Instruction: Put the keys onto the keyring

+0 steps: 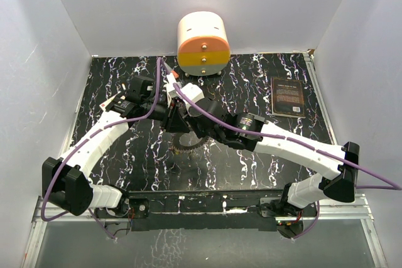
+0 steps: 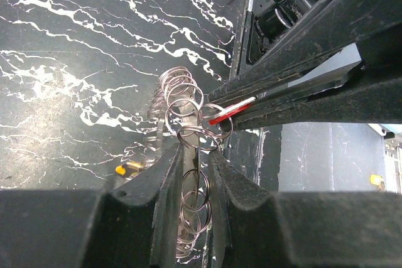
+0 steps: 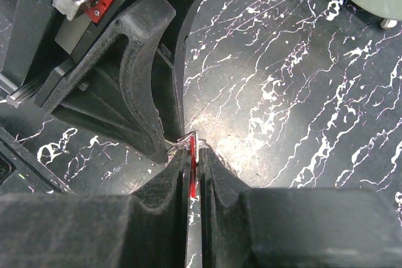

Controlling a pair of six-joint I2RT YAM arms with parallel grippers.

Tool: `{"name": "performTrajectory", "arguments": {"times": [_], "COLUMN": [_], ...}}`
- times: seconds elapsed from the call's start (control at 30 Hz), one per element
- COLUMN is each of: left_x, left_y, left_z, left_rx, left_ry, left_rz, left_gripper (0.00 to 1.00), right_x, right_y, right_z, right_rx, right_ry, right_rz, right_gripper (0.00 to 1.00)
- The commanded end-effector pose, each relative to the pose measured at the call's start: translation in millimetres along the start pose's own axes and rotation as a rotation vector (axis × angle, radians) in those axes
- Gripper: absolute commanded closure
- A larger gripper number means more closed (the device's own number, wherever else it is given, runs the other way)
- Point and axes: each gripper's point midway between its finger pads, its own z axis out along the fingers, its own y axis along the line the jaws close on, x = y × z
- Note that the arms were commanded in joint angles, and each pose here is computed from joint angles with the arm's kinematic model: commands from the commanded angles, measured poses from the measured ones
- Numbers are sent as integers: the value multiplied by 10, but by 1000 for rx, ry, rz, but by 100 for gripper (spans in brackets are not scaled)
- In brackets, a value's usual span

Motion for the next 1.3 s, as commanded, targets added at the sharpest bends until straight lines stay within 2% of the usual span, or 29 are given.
{"name": "performTrajectory", "arguments": {"times": [0.0,0.4,0.6,0.73,1.13,1.27], "left_x": [-201,-194,-183,-196,-180,-172], "left_y": [-190,-218,-185,-180,-186,-190], "left_z": [-43,-31,-26,-25,115,141], "left_rx": [64,88,69,64,76,76], "left_ry": [-46,-51,-45,-39,12,23], "left_rz": [63,71,72,78,98,106], "left_gripper": [80,82,66,61,58,61], "right_x": [-389,-401,-407,-402,-442,-442], "right_y": [-34,-26,-30,-30,-15,-5], "right_z": [-170,-206,-217,-227,-267,-261], "right_rx": [-8,-16,-16,-18,-30,-34], "right_ry": [-110,-111,-110,-106,-110,-109], "right_rz": [54,74,76,79,86,86], "right_gripper": [92,92,92,92,92,92]}}
